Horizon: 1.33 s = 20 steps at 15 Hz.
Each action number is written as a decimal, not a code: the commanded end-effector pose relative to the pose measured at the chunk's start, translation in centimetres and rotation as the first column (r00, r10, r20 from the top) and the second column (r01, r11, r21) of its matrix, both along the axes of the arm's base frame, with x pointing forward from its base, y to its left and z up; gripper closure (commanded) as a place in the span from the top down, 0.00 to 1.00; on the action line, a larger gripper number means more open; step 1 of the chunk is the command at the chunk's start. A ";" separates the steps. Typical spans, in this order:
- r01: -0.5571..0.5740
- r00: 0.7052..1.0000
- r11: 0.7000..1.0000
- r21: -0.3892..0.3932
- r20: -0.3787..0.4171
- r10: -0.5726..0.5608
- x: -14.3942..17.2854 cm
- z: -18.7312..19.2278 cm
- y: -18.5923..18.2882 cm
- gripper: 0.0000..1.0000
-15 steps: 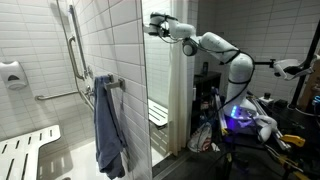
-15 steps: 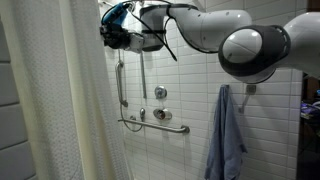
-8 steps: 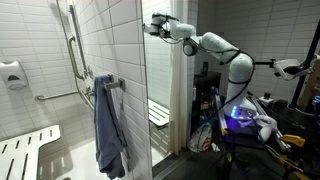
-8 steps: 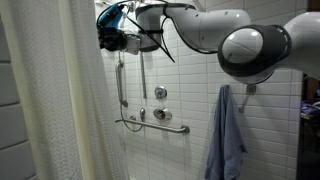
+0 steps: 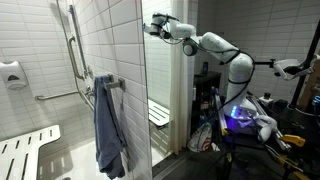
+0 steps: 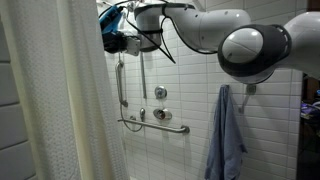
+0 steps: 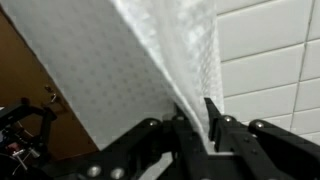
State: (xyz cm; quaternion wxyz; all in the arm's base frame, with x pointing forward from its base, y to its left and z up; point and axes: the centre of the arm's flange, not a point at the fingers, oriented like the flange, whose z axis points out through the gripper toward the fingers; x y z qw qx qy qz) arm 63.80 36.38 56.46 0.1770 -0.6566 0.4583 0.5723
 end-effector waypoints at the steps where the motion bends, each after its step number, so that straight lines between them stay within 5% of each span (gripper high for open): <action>1: -0.009 1.000 1.000 -0.021 0.027 0.010 -2.9 -0.8 -0.7 0.00; 10: 0.034 0.999 0.996 -0.088 0.021 -0.032 -1.8 -1.1 -2.0 0.01; 20: 0.180 0.982 0.963 -0.199 0.102 -0.162 -0.5 -0.1 -4.6 0.01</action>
